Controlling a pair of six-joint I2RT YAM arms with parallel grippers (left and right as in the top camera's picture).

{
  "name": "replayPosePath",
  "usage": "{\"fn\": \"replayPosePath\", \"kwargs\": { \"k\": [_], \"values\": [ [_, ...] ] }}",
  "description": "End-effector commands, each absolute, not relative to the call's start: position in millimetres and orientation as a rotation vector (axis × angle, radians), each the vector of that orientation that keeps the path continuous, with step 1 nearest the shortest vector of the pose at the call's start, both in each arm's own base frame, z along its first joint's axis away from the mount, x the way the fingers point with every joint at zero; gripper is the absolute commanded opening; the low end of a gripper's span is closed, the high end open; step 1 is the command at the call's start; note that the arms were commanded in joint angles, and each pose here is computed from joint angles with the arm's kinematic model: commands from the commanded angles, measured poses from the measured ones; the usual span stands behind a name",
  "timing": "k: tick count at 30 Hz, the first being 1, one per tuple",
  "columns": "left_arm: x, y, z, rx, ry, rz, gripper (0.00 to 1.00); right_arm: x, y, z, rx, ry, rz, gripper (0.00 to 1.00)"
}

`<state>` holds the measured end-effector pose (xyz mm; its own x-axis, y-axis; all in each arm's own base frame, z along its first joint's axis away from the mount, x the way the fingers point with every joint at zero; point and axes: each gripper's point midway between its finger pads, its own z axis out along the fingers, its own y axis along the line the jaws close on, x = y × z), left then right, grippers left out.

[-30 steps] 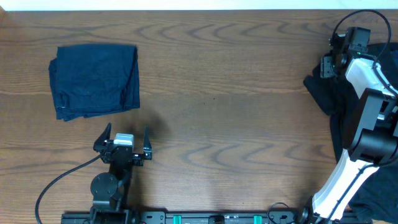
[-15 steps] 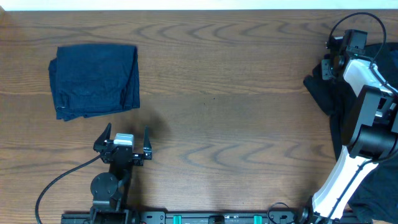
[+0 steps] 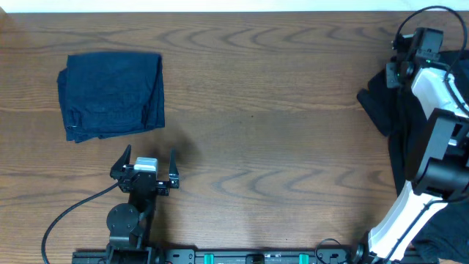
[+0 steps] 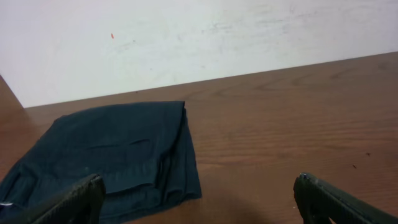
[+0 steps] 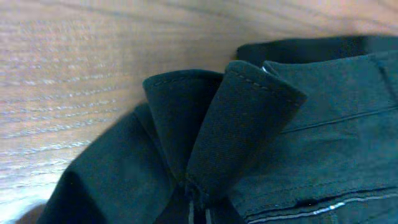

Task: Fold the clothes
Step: 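Reach the right gripper to the black pants pile and grasp the waistband, then drag the black pants leftward with the right gripper and lay them flat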

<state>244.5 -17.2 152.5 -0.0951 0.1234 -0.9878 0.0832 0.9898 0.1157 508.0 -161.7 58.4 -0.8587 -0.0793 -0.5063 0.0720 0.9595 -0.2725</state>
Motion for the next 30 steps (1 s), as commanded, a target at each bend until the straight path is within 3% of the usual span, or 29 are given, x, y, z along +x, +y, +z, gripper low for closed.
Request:
{"fn": "replayPosePath", "kwargs": {
  "k": [1,7,13,17,21,30],
  "values": [
    [244,-16,137,0.162,1.717,0.042,0.98,515,-158,93,-0.009,2.502,-0.373,0.01],
    [244,-16,137,0.162,1.717,0.042,0.98,516,-131,146,-0.021,2.41,-0.318,0.01],
    [244,-16,137,0.162,1.717,0.042,0.98,510,-48,211,-0.141,2.298,-0.133,0.01],
    [244,-16,137,0.162,1.718,0.042,0.98,492,39,230,-0.286,2.281,0.029,0.01],
    [244,-16,137,0.162,1.718,0.042,0.98,468,114,220,-0.355,2.343,0.176,0.01],
    [244,-16,137,0.162,1.717,0.042,0.98,386,262,141,-0.646,2.577,0.339,0.02]
  ]
}}
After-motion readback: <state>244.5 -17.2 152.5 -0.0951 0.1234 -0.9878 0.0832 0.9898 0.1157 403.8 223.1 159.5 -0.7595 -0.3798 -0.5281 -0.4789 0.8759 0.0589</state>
